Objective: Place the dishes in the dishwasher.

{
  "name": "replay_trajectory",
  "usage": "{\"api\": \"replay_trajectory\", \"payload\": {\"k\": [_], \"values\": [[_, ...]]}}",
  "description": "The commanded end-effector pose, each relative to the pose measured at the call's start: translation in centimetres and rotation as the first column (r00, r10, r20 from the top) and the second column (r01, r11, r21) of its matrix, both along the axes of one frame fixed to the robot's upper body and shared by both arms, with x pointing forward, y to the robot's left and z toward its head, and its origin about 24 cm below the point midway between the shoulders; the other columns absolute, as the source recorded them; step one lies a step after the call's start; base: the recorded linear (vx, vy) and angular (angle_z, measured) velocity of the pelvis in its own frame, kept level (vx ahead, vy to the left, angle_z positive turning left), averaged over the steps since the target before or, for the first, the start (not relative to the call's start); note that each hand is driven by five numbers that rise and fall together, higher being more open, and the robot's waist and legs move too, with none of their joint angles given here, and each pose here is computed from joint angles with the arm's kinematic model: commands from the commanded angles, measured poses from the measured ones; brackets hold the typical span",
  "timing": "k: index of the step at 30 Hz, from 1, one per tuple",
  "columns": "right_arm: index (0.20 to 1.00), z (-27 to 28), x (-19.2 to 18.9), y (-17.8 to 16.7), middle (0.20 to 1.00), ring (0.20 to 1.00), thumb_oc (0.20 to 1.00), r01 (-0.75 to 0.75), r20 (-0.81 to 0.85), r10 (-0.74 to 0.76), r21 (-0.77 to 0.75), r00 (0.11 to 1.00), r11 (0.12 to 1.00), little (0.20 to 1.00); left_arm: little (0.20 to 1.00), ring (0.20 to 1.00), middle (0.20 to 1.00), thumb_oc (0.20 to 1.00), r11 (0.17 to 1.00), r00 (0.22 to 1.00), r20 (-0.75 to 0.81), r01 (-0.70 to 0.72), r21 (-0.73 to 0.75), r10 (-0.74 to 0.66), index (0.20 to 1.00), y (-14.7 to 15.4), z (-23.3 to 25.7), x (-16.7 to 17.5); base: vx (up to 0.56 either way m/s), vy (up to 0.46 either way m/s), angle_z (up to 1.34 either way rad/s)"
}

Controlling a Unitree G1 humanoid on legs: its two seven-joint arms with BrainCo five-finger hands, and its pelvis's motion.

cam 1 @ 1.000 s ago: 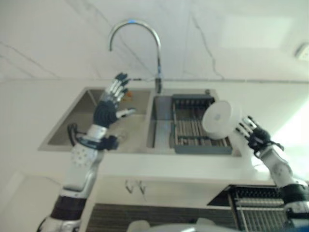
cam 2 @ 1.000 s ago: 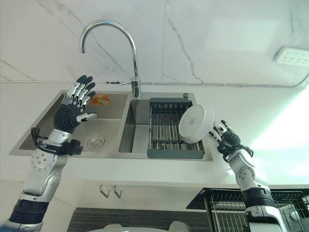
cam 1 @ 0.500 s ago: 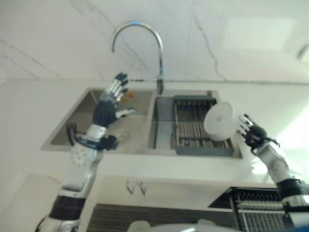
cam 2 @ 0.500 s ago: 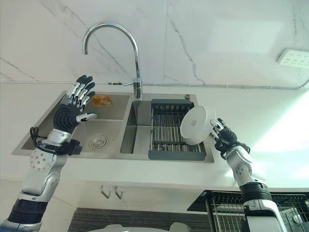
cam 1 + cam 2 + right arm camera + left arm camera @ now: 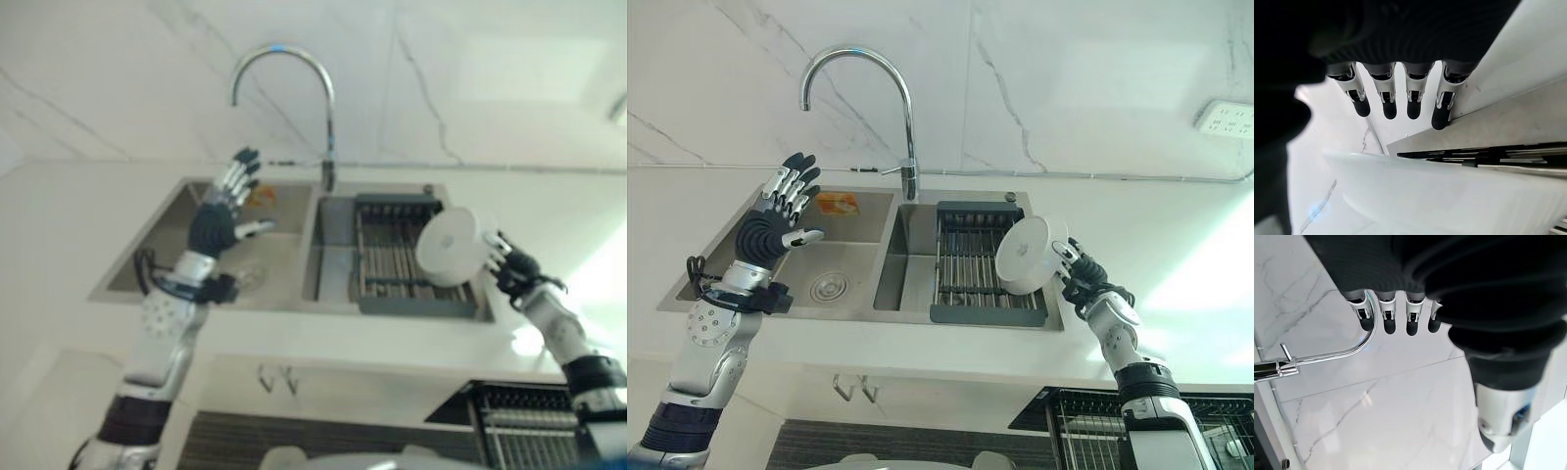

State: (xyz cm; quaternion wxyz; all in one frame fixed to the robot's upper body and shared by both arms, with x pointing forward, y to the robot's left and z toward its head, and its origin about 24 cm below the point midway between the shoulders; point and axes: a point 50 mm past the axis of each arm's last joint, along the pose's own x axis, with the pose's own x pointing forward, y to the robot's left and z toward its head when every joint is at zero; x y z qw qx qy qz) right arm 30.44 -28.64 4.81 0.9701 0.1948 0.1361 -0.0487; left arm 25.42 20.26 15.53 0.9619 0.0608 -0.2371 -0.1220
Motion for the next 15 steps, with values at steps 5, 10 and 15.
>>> {"api": "replay_trajectory", "payload": {"k": [5, 10, 15], "values": [[1.000, 3.25, 2.57, 0.67, 1.000, 1.000, 1.000, -0.047, 0.108, 0.051, -0.042, 0.993, 0.998, 1.000, 1.000, 1.000, 1.000, 1.000, 0.997, 0.992, 0.101, 0.076, 0.018, -0.078, 1.000, -0.88, 2.53, 0.21, 0.00, 0.000, 0.00], [1.000, 3.13, 2.50, 0.46, 1.000, 1.000, 1.000, -0.057, 0.092, 0.061, -0.054, 0.994, 0.997, 1.000, 1.000, 1.000, 1.000, 1.000, 0.997, 0.992, 0.096, 0.076, 0.021, -0.078, 1.000, -0.83, 2.53, 0.16, 0.02, -0.011, 0.05], [1.000, 2.99, 2.50, 0.40, 1.000, 1.000, 1.000, -0.085, 0.053, 0.090, -0.089, 0.994, 0.992, 1.000, 1.000, 1.000, 1.000, 1.000, 0.997, 0.993, 0.091, 0.076, 0.028, -0.079, 1.000, -0.78, 2.52, 0.11, 0.01, -0.012, 0.05]]}}
